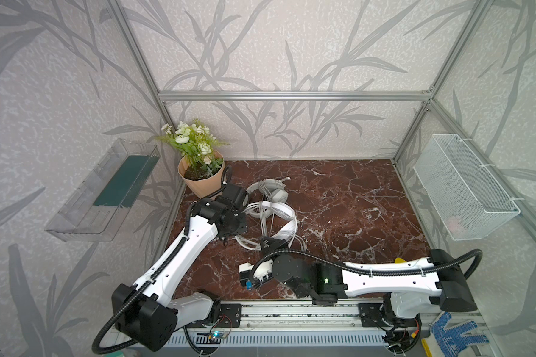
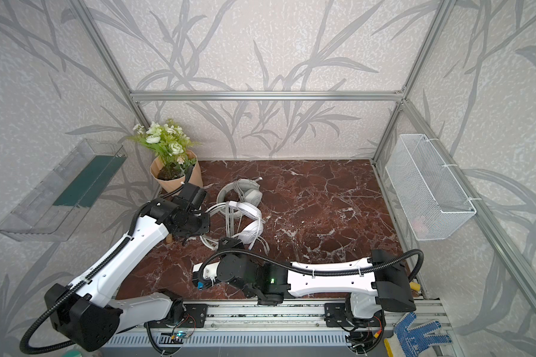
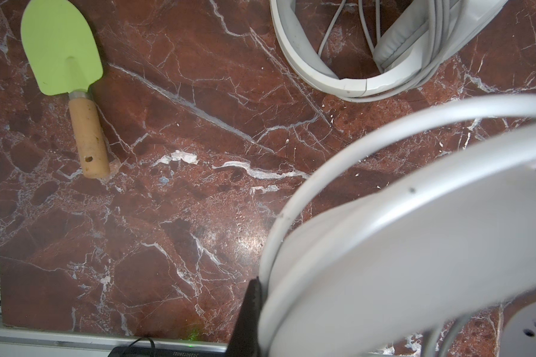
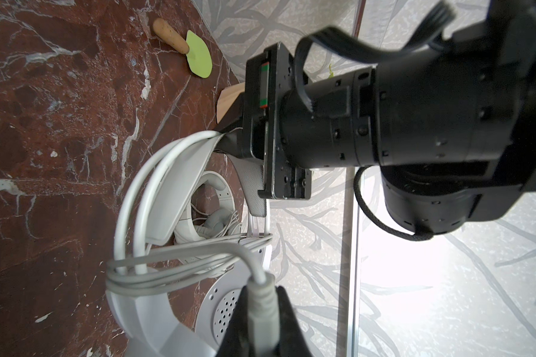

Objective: Wrap the headphones

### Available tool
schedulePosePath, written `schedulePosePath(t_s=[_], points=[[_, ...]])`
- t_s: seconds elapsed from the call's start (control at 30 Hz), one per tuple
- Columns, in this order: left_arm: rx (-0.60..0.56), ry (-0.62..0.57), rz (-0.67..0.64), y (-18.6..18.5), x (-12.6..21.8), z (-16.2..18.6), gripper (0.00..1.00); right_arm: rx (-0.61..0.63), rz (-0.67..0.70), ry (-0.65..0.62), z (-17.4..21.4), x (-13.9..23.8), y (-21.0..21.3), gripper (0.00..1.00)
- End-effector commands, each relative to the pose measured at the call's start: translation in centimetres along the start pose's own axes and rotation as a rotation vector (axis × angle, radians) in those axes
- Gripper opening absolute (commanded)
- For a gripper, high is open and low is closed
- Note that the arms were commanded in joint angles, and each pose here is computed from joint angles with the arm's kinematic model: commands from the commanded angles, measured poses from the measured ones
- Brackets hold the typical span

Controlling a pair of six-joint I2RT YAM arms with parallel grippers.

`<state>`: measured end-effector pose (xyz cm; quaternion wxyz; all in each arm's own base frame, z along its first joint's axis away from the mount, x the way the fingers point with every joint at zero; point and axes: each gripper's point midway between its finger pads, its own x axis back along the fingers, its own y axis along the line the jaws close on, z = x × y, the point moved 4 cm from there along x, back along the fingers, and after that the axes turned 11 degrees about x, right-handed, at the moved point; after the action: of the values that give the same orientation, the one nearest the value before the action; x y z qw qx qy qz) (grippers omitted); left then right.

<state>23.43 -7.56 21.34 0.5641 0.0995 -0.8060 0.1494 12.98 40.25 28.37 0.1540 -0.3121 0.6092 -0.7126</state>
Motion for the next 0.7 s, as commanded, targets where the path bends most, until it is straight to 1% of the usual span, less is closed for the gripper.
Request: schedulePosePath(t_s=[0.0, 0.23, 0.47, 0.67], points=[[0.018, -0.051, 0.038, -0.6, 0.3, -1.1, 0.0, -0.128, 0.12, -0.032, -0.1, 0.4, -4.6, 0.11], [0.022, -0.049, 0.045, -0.7, 0.3, -1.1, 0.0, -0.144, 0.122, -0.022, 0.5, -0.1, -4.9, 0.17], [0.025, -0.045, 0.056, -0.9, 0.3, -1.1, 0.0, -0.153, 0.125, -0.01, 1.0, -0.6, -5.2, 0.2], [0.027, -0.039, 0.071, -1.1, 0.4, -1.0, 0.0, -0.16, 0.13, 0.009, 1.6, -1.1, -5.6, 0.21]])
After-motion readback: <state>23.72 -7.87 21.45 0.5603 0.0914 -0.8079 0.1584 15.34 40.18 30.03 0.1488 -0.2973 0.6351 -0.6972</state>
